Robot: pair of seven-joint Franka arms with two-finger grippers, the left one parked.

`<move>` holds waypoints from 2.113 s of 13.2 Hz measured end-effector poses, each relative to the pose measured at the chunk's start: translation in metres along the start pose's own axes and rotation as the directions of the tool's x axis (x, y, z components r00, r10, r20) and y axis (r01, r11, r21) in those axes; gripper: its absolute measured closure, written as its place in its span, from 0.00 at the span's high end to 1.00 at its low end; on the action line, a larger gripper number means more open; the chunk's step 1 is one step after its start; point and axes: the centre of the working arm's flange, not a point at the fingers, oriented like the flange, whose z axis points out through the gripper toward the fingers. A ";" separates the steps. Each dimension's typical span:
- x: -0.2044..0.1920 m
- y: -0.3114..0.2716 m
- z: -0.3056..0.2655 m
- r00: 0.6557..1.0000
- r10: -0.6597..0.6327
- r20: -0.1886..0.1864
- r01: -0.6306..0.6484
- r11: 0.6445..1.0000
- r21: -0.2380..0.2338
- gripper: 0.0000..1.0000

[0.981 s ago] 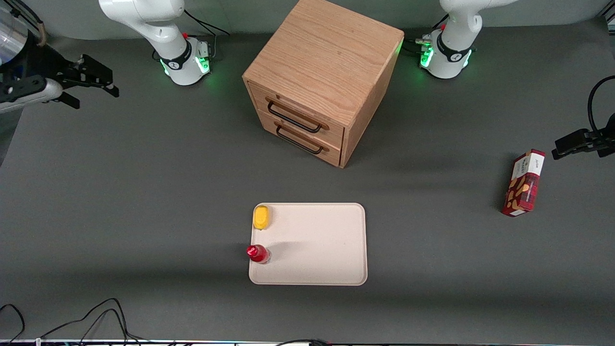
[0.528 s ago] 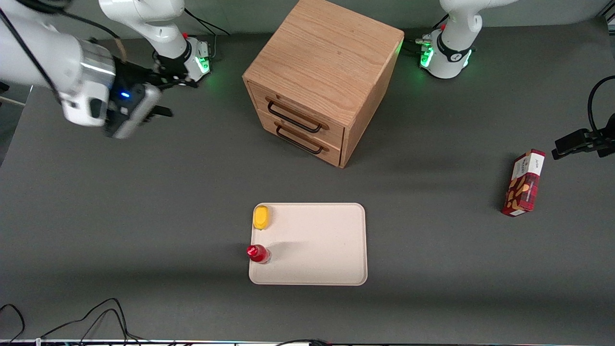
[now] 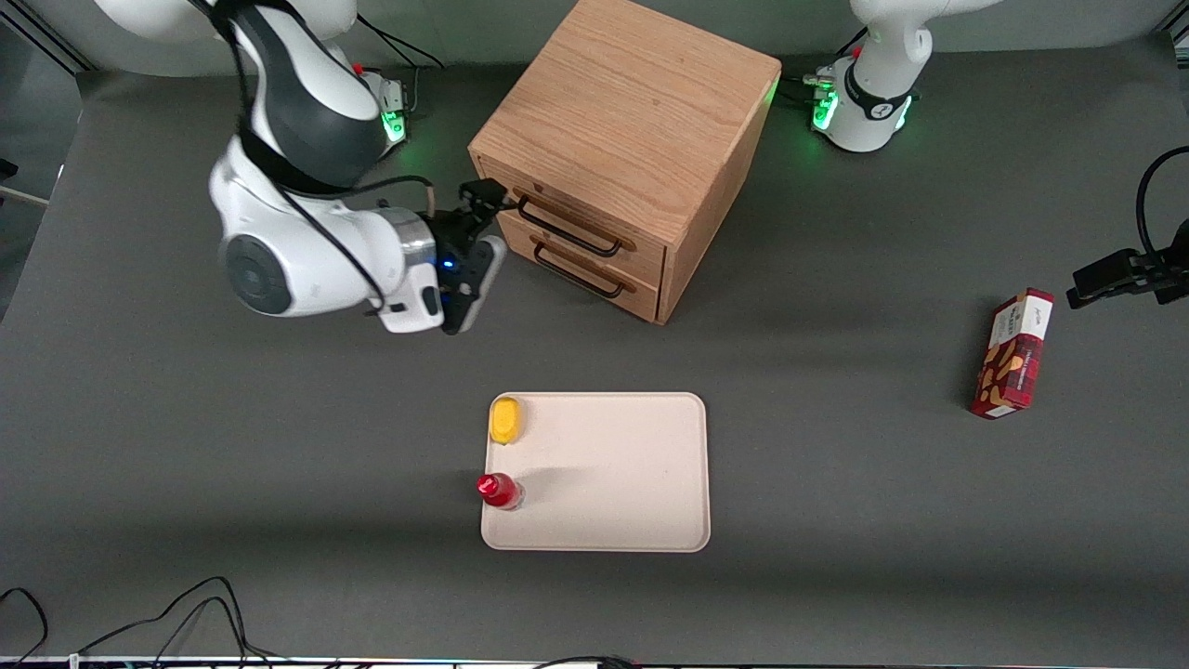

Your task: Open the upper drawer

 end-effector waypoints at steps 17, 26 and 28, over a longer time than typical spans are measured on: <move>0.025 0.016 0.105 1.000 0.021 0.019 -0.020 0.996 -0.093 1.00; 0.041 0.086 0.044 0.994 0.068 -0.089 -0.080 0.988 -0.130 1.00; 0.041 0.100 0.032 0.992 0.085 -0.093 -0.097 0.987 -0.127 1.00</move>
